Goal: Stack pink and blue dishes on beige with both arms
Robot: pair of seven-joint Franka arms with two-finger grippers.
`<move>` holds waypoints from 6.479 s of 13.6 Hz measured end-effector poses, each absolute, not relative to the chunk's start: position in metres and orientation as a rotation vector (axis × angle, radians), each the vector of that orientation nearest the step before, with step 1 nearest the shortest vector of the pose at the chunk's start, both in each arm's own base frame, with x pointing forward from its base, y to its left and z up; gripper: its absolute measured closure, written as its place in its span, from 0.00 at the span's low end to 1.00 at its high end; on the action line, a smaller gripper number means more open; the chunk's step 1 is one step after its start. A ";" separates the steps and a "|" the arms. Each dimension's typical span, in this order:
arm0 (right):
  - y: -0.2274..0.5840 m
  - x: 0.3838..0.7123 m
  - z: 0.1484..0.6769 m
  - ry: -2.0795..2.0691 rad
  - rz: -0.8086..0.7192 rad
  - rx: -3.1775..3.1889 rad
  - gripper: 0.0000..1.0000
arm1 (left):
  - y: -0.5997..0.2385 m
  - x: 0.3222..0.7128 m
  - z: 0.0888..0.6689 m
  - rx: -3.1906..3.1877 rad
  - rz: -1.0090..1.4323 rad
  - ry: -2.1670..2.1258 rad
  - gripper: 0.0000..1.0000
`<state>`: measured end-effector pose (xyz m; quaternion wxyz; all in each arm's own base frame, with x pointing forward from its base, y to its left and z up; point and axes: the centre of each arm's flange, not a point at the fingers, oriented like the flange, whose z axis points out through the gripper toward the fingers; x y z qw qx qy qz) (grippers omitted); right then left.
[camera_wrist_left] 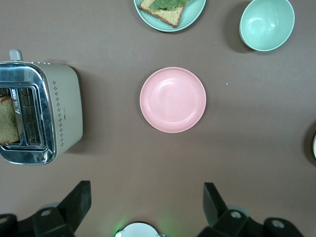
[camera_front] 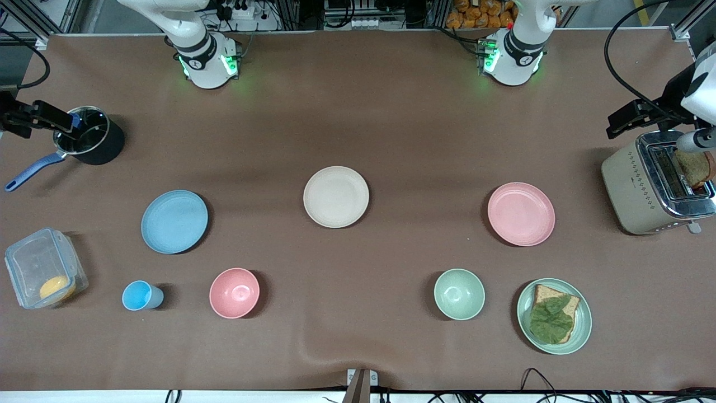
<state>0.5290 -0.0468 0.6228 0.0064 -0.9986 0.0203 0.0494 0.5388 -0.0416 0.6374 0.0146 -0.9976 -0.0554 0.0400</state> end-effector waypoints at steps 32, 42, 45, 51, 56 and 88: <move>-0.136 0.564 0.236 0.172 0.314 -3.088 0.00 | -0.008 0.555 0.322 -3.106 0.161 -0.254 0.00; -0.132 0.556 0.189 0.167 0.325 -3.087 0.16 | 0.019 0.560 0.219 -3.095 0.290 -0.316 0.02; -0.132 0.554 0.180 0.167 0.344 -3.083 0.51 | 0.023 0.562 0.207 -3.093 0.308 -0.323 0.06; -0.129 0.559 0.185 0.167 0.320 -3.081 0.90 | 0.025 0.565 0.187 -3.089 0.346 -0.329 0.32; -0.122 0.569 0.232 0.143 0.322 -3.078 0.96 | 0.028 0.568 0.187 -3.094 0.345 -0.347 0.88; -0.026 0.558 0.332 0.135 0.553 -2.820 0.96 | -0.450 0.431 0.238 -3.341 0.316 -0.774 0.95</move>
